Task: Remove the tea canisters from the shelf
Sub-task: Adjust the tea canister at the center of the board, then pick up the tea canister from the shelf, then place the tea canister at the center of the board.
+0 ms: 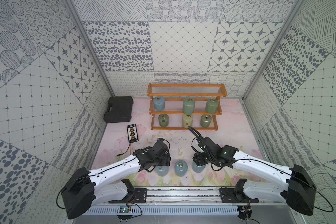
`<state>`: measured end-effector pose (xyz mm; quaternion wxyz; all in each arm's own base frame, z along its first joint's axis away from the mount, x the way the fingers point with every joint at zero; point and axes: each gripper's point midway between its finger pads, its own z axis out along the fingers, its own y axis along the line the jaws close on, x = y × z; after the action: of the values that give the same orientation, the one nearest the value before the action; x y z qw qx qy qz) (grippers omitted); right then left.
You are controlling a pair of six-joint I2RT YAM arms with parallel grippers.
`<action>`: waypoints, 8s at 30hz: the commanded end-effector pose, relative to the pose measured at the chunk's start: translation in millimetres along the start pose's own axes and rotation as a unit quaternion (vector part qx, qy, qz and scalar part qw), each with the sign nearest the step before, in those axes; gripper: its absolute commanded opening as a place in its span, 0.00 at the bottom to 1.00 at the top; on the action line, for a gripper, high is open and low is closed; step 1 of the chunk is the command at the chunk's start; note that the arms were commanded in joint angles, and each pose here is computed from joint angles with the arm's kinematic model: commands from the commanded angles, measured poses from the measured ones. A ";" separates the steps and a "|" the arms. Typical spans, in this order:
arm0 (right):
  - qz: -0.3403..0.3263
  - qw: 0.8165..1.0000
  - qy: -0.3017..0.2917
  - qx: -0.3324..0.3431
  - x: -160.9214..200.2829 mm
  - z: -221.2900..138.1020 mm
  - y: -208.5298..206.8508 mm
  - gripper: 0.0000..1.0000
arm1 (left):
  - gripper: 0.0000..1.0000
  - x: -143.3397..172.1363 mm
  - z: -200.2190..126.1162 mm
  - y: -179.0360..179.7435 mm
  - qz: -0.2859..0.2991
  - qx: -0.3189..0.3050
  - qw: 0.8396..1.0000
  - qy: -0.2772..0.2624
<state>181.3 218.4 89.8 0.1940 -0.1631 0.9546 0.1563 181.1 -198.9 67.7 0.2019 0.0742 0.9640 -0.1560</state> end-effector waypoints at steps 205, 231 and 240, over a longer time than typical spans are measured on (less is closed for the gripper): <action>0.021 0.968 -0.249 -0.038 -118.0 -90.4 -28.4 1.00 | 0.74 -91.0 1.2 112.0 -0.056 -0.166 0.925 -0.336; 0.021 0.968 -0.247 -0.039 -115.9 -87.2 -28.8 1.00 | 0.90 -78.1 -4.0 111.1 -0.043 -0.168 0.933 -0.315; 0.021 0.968 -0.246 -0.038 -114.3 -85.0 -29.9 1.00 | 0.90 -73.6 -10.5 111.1 -0.049 -0.163 0.935 -0.310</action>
<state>262.9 189.1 204.1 0.4029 -0.1054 0.8800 0.2284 269.9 -100.3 75.0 0.4970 -0.0544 0.8655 -0.0294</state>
